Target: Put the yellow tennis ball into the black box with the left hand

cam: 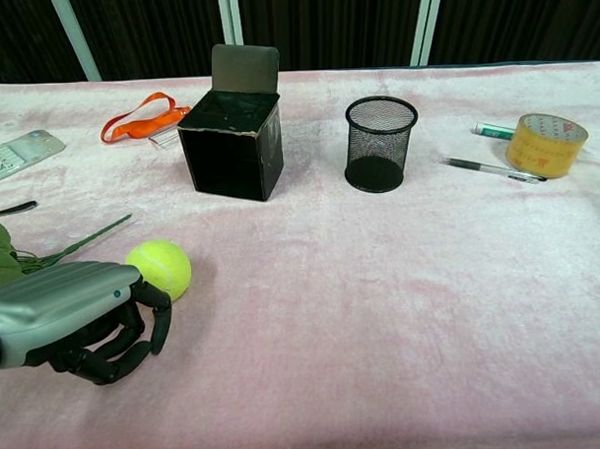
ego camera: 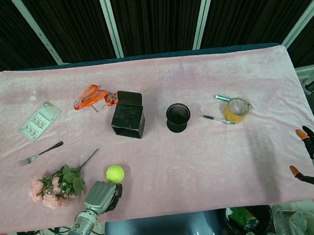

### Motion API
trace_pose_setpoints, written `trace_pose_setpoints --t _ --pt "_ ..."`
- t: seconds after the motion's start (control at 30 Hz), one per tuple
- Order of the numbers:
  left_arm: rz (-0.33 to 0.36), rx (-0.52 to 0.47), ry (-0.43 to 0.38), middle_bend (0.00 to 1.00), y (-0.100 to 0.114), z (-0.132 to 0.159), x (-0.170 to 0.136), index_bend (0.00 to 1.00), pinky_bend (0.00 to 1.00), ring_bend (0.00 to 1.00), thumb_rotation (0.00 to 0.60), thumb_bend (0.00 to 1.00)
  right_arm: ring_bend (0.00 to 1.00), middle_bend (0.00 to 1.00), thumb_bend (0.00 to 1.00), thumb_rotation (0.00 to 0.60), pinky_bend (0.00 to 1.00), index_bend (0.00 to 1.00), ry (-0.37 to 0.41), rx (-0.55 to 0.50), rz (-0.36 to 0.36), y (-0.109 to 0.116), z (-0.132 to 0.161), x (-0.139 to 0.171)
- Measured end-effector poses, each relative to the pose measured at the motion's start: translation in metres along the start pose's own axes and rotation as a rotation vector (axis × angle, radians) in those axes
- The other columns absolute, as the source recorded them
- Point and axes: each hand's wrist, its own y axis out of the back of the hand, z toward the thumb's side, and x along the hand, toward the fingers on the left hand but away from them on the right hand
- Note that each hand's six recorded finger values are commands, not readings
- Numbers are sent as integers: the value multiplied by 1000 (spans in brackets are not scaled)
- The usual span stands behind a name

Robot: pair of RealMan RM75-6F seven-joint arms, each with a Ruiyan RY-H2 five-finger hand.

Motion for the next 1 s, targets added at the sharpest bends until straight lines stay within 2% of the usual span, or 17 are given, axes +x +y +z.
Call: trace_pose_setpoints --t 0.53,0.77,1.0 --pt "-16 16 8 849 -1 -5 11 749 976 850 600 584 143 1 196 600 152 12 -3 -2 -2 0 -1 0" --pt "19 32 29 849 4 -11 23 749 976 850 600 583 143 1 195 600 152 14 -7 -6 -3 1 -1 0" --pt "51 80 17 848 11 -9 38 749 976 850 600 584 143 1 197 600 152 20 -12 -8 -4 1 -1 0"
